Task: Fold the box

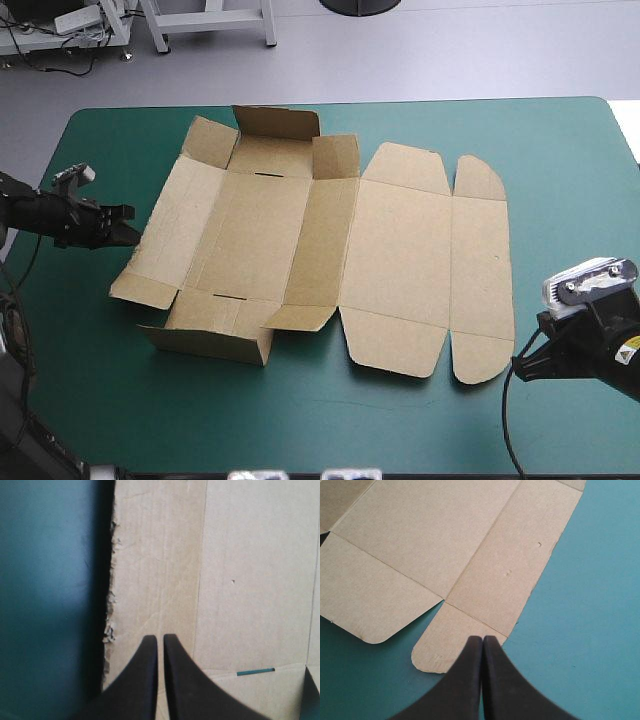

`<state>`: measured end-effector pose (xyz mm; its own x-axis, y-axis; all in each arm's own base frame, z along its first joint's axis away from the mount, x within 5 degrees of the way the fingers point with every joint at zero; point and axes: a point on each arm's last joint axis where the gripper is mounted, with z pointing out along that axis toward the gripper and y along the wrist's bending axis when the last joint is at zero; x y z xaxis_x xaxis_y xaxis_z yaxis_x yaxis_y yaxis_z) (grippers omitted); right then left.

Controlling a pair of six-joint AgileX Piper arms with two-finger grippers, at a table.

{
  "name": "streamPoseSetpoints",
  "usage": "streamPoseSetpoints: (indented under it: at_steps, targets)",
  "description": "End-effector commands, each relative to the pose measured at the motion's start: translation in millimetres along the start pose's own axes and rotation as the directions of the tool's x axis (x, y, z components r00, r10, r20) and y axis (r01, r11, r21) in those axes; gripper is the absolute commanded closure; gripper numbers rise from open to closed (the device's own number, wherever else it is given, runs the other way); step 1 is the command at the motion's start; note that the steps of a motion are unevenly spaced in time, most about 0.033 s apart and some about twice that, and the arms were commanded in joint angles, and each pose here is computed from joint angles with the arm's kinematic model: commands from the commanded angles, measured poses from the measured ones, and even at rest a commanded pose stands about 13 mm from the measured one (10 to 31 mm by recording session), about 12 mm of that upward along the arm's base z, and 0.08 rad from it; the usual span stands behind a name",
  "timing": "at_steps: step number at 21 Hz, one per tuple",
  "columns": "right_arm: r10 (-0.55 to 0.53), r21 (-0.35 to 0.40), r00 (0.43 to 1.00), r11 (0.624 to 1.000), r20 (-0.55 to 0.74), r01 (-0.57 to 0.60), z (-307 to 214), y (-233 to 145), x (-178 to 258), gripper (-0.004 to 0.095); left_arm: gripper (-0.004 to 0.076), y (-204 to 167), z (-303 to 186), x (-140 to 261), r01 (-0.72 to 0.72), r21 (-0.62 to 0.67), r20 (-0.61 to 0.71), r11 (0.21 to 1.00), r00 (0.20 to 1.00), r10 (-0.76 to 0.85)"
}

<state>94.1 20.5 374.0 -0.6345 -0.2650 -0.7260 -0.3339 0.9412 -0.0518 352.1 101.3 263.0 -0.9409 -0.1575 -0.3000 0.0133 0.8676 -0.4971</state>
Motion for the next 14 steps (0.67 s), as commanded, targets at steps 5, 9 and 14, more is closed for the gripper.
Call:
streamPoseSetpoints:
  at_steps: [5, 9, 14]
  targets:
    - [-0.009, 0.005, 0.998, 1.000, 0.064, 0.009, -4.3, -0.4, -9.4, 0.0932, 0.0265, -6.4, -15.4, 0.3, 0.074, -0.031, -0.033, 0.997, 0.997, -0.075]
    - [-0.037, 0.002, 0.997, 0.999, 0.066, 0.037, -4.3, 0.1, -9.6, 0.0932, 0.0227, 3.0, -5.7, 0.4, 0.098, -0.048, -0.068, 0.994, 0.993, -0.101]
    - [-0.038, 0.001, 0.997, 0.999, 0.060, 0.038, -4.3, 0.1, -9.0, 0.0932, 0.0227, 16.8, 18.0, -5.5, 0.137, 0.013, -0.102, 0.990, 0.986, -0.135]
